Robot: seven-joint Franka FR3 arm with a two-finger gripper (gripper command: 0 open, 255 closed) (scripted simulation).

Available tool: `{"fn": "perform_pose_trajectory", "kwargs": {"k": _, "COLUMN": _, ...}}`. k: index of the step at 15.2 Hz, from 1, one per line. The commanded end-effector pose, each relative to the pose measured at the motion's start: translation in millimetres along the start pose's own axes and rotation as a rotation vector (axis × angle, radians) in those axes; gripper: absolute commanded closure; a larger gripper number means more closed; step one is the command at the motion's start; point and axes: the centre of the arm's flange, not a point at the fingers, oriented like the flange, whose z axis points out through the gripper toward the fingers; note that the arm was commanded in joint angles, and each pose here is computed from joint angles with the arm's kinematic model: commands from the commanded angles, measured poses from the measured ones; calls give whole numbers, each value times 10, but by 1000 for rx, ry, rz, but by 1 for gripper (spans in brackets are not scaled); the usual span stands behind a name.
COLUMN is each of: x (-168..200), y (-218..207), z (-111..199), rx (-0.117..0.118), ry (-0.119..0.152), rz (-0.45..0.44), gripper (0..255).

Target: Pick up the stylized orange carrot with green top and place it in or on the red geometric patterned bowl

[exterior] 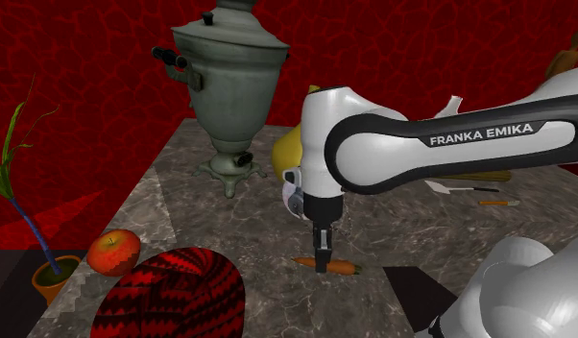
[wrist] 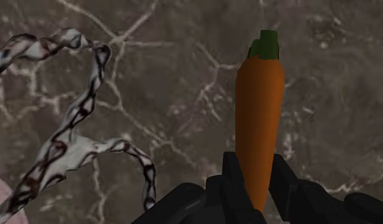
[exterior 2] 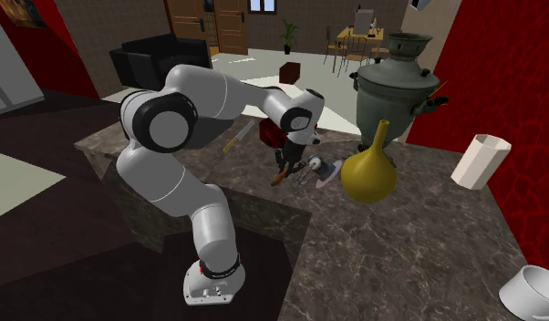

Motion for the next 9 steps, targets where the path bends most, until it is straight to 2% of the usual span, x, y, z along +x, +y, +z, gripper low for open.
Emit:
{"fn": "perform_pose_trajectory", "kwargs": {"k": 1, "x": 9, "y": -1, "z": -30, "rx": 0, "ry": 0, "rz": 1, "gripper": 255}}
{"fn": "perform_pose_trajectory", "kwargs": {"k": 9, "x": -59, "y": -94, "z": -436, "rx": 0, "ry": 0, "rz": 1, "gripper": 255}}
